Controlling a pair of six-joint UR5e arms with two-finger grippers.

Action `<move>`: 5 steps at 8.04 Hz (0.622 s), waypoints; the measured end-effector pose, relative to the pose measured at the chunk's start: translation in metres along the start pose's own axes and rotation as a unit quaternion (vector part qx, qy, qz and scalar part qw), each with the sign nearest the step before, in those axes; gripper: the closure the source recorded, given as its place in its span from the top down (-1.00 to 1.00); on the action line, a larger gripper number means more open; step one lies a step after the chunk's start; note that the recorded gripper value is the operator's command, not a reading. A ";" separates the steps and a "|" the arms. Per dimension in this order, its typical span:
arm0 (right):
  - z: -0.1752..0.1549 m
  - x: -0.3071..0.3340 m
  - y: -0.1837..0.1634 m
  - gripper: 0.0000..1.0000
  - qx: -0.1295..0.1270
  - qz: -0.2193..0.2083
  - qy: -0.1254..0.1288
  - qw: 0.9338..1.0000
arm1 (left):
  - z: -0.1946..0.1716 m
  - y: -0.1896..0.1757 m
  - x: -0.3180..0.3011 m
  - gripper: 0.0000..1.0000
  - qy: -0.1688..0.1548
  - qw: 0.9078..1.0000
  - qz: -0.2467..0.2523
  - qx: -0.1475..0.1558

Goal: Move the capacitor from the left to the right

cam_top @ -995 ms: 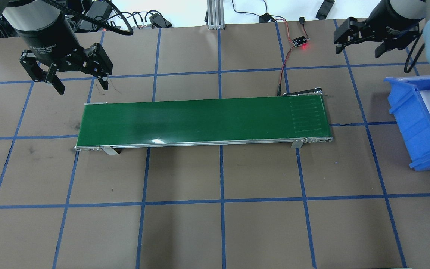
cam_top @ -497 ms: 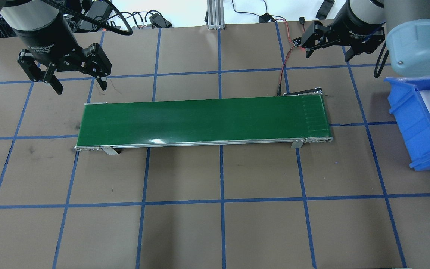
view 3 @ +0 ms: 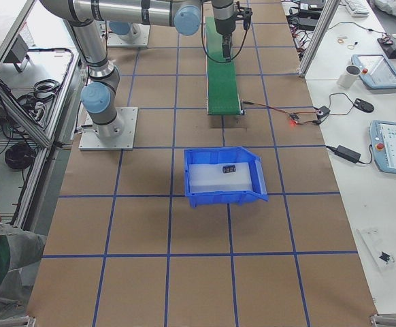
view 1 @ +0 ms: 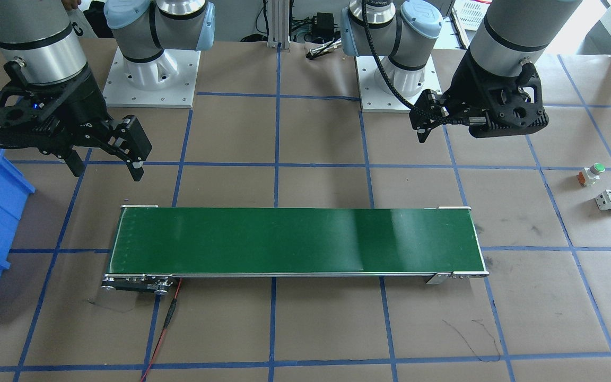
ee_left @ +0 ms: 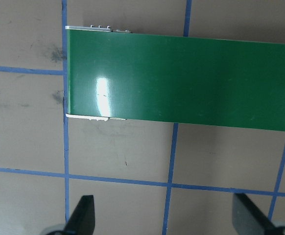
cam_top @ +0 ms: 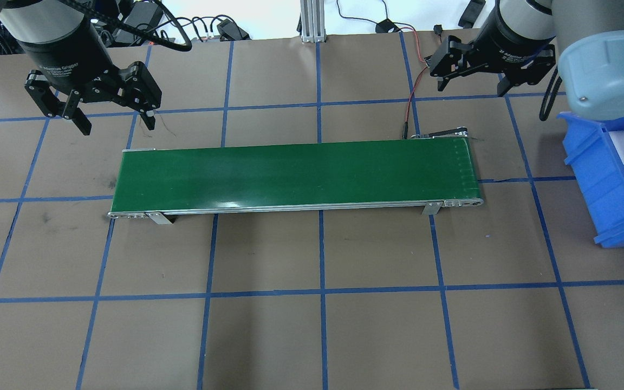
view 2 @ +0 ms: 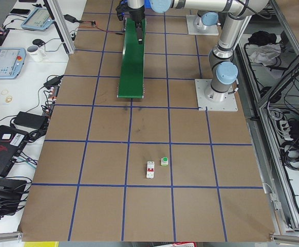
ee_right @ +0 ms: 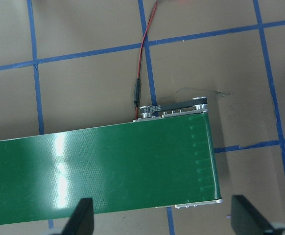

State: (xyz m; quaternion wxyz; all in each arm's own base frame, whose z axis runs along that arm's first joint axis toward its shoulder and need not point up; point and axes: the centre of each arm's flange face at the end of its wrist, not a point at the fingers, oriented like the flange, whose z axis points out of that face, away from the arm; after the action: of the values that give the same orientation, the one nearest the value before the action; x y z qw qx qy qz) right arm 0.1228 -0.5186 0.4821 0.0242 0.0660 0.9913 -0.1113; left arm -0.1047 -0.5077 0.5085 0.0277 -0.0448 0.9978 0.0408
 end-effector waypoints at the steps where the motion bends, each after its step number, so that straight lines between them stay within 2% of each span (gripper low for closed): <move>1: -0.001 0.000 0.004 1.00 -0.007 0.001 0.011 1.000 | 0.000 0.000 0.000 1.00 0.001 1.000 0.002 0.002; 3: -0.004 0.001 0.010 1.00 -0.015 0.001 0.026 1.000 | 0.000 0.000 0.000 1.00 0.001 1.000 0.007 0.003; 5: -0.005 0.002 0.011 1.00 -0.016 0.002 0.029 0.999 | -0.001 0.000 0.000 1.00 0.000 1.000 0.011 0.003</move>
State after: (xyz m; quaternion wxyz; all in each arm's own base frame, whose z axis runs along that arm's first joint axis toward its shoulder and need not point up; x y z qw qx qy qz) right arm 0.1225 -0.5071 0.4846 -0.0037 0.0705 0.9931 -0.0935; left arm -0.1046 -0.5082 0.5090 0.0279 -0.0341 0.9983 0.0377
